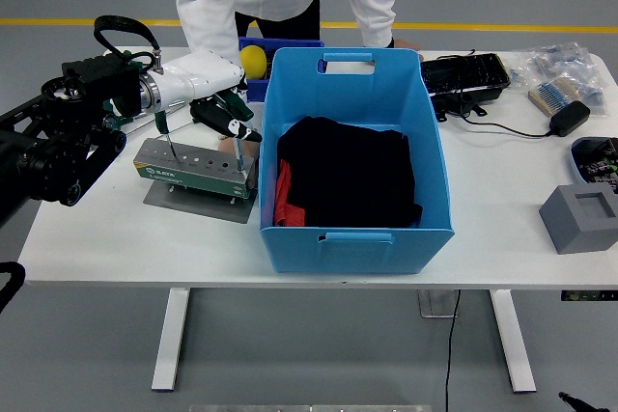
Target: Lift tool from toolbox,place it in box,lift tool from toolbox,place it in box
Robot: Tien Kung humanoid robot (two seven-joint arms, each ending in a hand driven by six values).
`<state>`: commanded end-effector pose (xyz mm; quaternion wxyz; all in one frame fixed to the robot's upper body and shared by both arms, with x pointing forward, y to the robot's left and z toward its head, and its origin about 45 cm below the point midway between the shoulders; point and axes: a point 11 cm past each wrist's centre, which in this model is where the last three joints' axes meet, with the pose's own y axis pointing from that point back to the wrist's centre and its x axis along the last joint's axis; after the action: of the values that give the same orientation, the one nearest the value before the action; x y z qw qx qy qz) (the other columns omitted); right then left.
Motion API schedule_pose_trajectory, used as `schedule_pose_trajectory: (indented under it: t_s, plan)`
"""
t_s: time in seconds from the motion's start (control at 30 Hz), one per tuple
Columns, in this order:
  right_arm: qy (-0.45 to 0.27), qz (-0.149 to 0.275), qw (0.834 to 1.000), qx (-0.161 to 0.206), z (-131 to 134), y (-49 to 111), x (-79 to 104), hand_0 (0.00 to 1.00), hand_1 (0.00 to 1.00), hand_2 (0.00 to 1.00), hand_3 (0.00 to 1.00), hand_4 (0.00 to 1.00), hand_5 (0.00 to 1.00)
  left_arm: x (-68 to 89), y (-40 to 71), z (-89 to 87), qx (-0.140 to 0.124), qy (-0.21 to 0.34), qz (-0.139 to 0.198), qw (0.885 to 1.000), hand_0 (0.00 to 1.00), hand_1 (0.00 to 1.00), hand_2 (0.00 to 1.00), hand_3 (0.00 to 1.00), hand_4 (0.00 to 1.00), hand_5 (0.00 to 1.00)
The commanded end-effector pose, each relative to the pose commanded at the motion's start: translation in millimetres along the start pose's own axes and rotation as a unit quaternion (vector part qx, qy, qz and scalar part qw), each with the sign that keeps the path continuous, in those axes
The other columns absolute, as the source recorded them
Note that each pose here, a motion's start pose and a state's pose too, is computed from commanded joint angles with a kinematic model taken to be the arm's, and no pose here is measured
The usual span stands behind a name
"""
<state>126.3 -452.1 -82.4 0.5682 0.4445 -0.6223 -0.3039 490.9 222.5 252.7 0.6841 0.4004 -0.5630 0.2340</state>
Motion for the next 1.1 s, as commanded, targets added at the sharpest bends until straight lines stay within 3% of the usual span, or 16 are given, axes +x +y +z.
schedule_pose_trajectory:
  t_s: [0.73, 0.77, 0.93, 0.97, 1.1]
  plan:
    - [-0.004, 0.001, 1.000, 0.005, -4.7, 0.1, 1.9, 0.627, 0.603, 0.664, 0.541, 0.784, 0.664, 14.4, 0.4, 2.6, -0.019, 0.005, 0.044, 0.999, 0.141, 0.002, 0.006, 0.022, 0.998, 0.845]
    - [-0.004, 0.001, 1.000, 0.005, -5.0, 0.1, 2.1, 0.627, 0.603, 0.664, 0.540, 0.784, 0.663, 16.1, 0.7, 2.8, -0.020, 0.006, 0.048, 0.999, 0.136, 0.002, 0.002, 0.006, 0.998, 0.728]
    - [-0.005, 0.001, 1.000, 0.005, -4.8, 0.1, 2.1, 0.627, 0.603, 0.664, 0.540, 0.784, 0.663, 21.9, 1.9, 3.3, -0.024, 0.014, 0.057, 0.998, 0.136, 0.002, 0.002, 0.006, 0.998, 0.728]
    - [-0.005, 0.001, 1.000, 0.005, -4.8, 0.1, 2.1, 0.627, 0.603, 0.664, 0.540, 0.784, 0.663, 23.2, 2.1, 3.5, -0.025, 0.016, 0.059, 0.998, 0.134, 0.002, 0.002, 0.002, 0.998, 0.623]
    - [-0.004, 0.001, 1.000, 0.004, -4.5, 0.1, 2.1, 0.627, 0.603, 0.664, 0.540, 0.784, 0.663, 28.8, 3.0, 5.4, -0.030, 0.021, 0.067, 0.997, 0.134, 0.002, 0.002, 0.002, 0.998, 0.623]
